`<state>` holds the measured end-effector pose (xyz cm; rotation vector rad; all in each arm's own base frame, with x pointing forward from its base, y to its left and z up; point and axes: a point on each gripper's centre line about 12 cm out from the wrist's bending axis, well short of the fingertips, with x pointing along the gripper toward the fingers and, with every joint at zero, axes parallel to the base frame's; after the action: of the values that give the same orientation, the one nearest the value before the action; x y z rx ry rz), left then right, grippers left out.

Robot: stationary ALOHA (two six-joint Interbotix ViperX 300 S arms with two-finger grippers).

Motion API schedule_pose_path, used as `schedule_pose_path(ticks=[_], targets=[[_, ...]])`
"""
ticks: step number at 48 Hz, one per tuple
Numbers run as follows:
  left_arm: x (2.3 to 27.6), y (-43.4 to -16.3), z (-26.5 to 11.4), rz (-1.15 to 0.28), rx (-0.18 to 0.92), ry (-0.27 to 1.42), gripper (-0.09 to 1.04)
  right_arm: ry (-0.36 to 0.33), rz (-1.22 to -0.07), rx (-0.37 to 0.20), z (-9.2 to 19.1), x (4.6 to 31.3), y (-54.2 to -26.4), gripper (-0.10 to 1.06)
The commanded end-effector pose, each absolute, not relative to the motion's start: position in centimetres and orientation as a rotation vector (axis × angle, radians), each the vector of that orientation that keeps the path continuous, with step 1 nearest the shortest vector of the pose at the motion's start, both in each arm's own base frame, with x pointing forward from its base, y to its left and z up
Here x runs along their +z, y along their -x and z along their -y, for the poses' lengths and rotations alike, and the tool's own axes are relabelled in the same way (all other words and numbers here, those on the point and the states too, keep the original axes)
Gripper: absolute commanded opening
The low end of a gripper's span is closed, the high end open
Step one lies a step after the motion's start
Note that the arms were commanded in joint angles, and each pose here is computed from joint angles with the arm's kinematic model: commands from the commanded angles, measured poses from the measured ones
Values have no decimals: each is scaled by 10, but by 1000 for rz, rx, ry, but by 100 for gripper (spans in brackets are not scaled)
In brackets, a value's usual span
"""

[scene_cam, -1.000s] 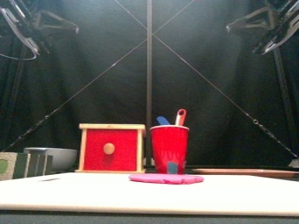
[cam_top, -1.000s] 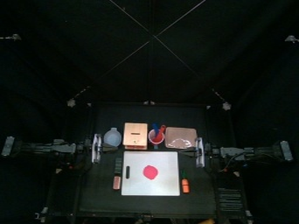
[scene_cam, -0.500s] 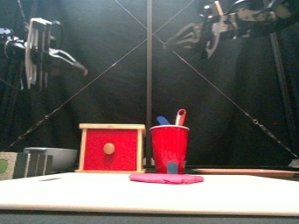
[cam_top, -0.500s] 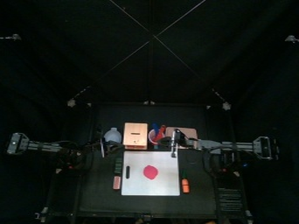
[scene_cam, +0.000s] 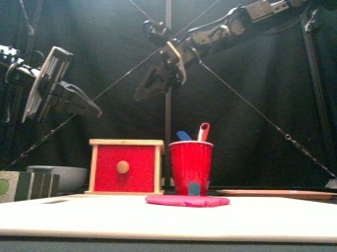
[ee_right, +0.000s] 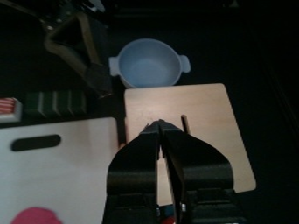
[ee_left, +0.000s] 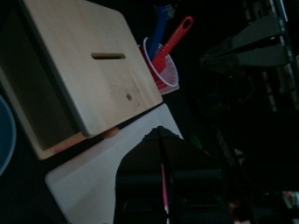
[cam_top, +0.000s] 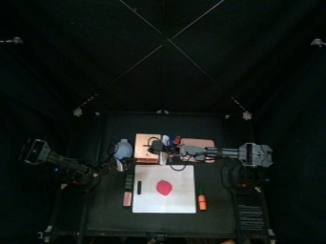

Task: Get the cutter from the drawer then cut the dough then place the extra dough in the bowl
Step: Open the drawer

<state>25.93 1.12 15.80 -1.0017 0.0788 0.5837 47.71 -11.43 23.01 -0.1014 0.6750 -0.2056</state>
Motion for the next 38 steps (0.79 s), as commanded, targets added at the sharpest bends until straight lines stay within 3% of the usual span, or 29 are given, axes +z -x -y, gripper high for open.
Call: schedule_pose_path(ticks=[1, 14, 24, 31, 38], targets=[[154, -279, -6, -66, 581, 1000, 1, 103, -665, -228, 125, 242, -485, 4], [126, -301, -3, -94, 640, 1022, 7, 90, -744, -228, 129, 217, -490, 4], [124, -305, -1, -98, 643, 1027, 15, 84, -823, -217, 125, 197, -485, 4], [124, -305, 0, -106, 642, 1048, 32, 87, -842, -210, 120, 194, -485, 4], [125, -306, 3, -129, 653, 1100, 56, 88, -853, -210, 120, 193, -484, 4]])
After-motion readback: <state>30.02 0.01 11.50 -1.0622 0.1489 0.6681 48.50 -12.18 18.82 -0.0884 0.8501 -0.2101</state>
